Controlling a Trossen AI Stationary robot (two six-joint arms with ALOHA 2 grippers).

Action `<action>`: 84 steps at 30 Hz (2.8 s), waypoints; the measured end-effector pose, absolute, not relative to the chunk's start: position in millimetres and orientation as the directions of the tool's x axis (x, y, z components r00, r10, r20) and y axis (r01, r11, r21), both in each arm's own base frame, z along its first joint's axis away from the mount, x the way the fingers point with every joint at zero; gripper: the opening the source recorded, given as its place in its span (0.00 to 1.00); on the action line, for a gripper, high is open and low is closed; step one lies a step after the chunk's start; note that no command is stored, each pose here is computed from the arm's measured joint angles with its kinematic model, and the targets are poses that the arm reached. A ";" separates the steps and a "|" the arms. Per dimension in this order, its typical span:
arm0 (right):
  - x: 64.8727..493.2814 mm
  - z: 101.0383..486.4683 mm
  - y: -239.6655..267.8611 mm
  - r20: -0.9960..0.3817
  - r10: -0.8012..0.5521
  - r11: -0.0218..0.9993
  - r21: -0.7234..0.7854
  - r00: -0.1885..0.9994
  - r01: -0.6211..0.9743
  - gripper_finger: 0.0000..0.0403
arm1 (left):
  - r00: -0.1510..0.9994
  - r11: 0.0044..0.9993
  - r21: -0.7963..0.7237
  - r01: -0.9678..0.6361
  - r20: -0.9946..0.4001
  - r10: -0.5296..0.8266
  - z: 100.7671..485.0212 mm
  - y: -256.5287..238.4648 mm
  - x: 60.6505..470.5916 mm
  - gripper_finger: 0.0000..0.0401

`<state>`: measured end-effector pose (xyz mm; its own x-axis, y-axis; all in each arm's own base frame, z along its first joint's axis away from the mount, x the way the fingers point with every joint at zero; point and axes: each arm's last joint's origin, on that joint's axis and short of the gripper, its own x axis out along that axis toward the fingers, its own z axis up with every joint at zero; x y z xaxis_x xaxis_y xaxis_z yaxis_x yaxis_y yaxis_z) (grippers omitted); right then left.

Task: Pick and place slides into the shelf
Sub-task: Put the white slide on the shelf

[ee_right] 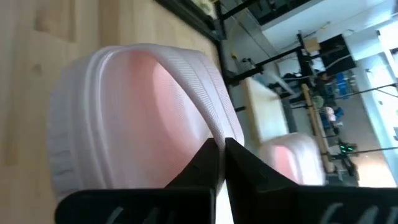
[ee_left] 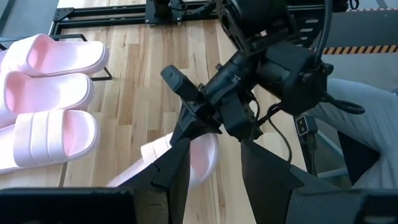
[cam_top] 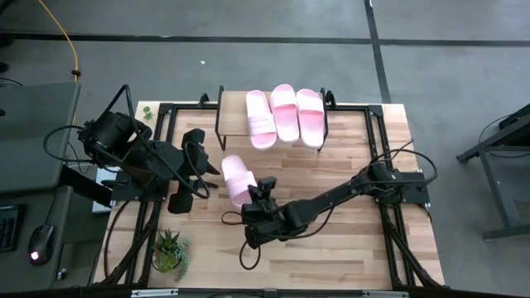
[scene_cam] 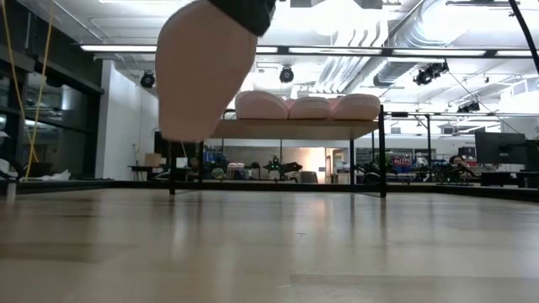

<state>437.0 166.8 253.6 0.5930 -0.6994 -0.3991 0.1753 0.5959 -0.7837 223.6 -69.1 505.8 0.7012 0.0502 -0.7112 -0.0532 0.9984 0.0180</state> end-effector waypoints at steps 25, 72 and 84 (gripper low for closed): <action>455.2 294.3 92.4 -0.320 -0.837 0.455 -0.858 0.443 0.240 0.00 | 0.701 0.999 0.028 -0.044 -0.711 0.050 505.9 -69.1 223.6 0.32; 482.8 306.5 -49.5 -0.354 -0.851 0.481 -0.822 0.389 0.303 0.00 | 0.701 0.999 0.045 -0.026 -0.711 0.050 505.8 -69.1 223.6 0.32; 482.2 308.0 -47.9 -0.294 -0.898 0.388 -0.880 0.327 0.274 0.00 | 0.702 0.999 0.045 -0.026 -0.711 0.050 505.9 -69.1 223.6 0.32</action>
<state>482.2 -47.9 308.0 0.3272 -0.8981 -0.2938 0.2742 0.3878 -0.8800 223.6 -69.1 505.9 0.7016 0.0505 -0.7108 -0.0261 0.9986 0.0452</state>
